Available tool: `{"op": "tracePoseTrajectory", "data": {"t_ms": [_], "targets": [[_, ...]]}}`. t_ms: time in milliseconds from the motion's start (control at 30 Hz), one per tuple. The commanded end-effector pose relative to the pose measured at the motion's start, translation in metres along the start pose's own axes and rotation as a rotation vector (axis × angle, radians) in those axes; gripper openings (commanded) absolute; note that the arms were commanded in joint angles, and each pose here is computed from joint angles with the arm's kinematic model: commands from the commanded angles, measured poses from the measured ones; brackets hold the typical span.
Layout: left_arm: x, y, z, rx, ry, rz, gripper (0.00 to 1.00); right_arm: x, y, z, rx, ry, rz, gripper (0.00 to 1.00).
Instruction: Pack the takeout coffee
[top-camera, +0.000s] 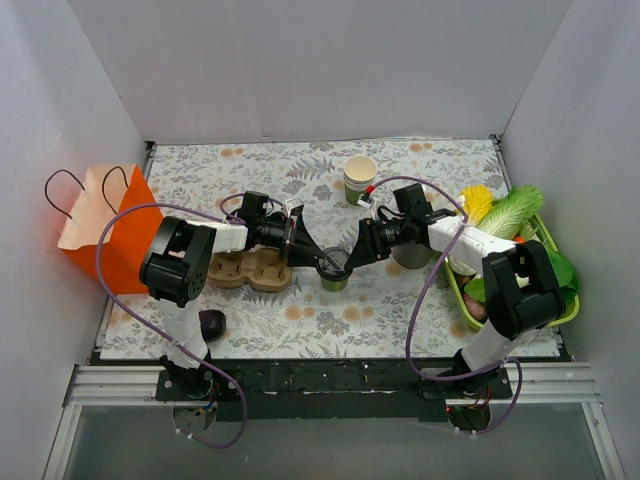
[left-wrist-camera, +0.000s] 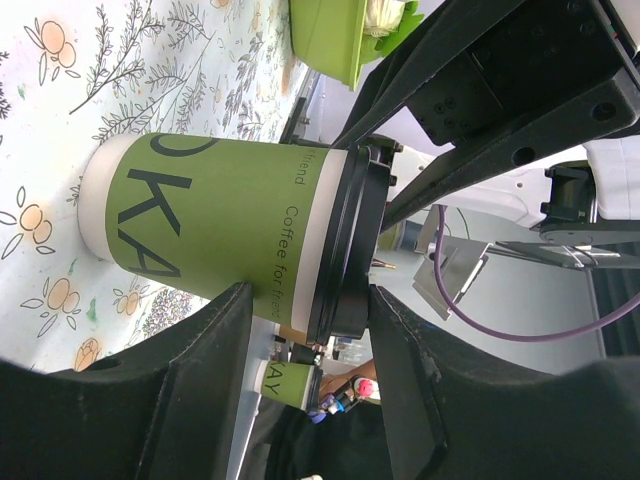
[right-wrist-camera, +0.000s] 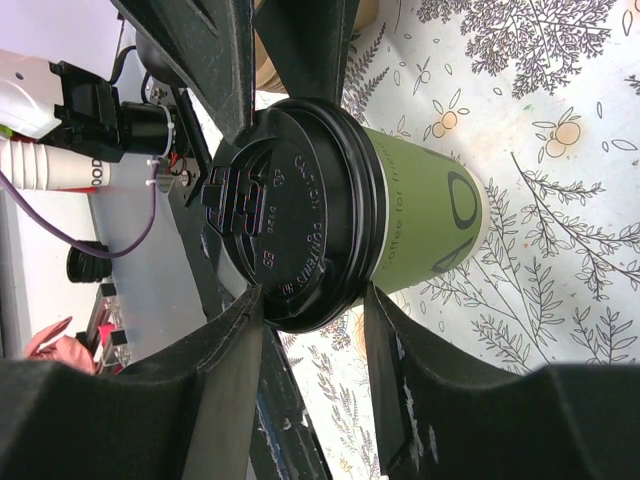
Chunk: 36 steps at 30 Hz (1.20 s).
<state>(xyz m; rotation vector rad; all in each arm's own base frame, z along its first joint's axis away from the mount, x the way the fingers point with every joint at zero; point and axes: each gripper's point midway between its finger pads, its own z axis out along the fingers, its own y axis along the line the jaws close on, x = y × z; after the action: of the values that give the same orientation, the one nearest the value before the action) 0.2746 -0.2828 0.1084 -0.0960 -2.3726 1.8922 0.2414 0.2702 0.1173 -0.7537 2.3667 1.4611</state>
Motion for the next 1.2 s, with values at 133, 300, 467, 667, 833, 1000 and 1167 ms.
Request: {"op": "tracePoseTrajectory", "data": {"t_ms": [133,300,467,667,833,1000,1167], "targets": [[-0.003,0.042,0.006,-0.116,-0.049,-0.087,0.49,0.044,-0.029,0.006,0.110,0.092,0.005,0.49],[-0.002,0.044,0.007,-0.116,-0.045,-0.095,0.49,0.047,-0.030,0.004,0.118,0.098,0.000,0.49],[-0.004,0.046,0.008,-0.115,-0.042,-0.103,0.49,0.052,-0.033,0.005,0.123,0.109,0.010,0.49],[-0.006,0.047,0.007,-0.117,-0.046,-0.102,0.49,0.054,-0.036,0.007,0.125,0.112,0.018,0.49],[-0.004,0.057,0.008,-0.164,-0.050,-0.138,0.49,0.055,-0.041,0.007,0.153,0.117,0.031,0.49],[-0.012,0.034,0.007,-0.084,-0.043,-0.058,0.52,0.053,-0.042,0.008,0.153,0.121,0.031,0.49],[-0.021,0.013,0.007,-0.018,-0.022,0.008,0.53,0.051,-0.040,0.007,0.148,0.116,0.021,0.49]]}}
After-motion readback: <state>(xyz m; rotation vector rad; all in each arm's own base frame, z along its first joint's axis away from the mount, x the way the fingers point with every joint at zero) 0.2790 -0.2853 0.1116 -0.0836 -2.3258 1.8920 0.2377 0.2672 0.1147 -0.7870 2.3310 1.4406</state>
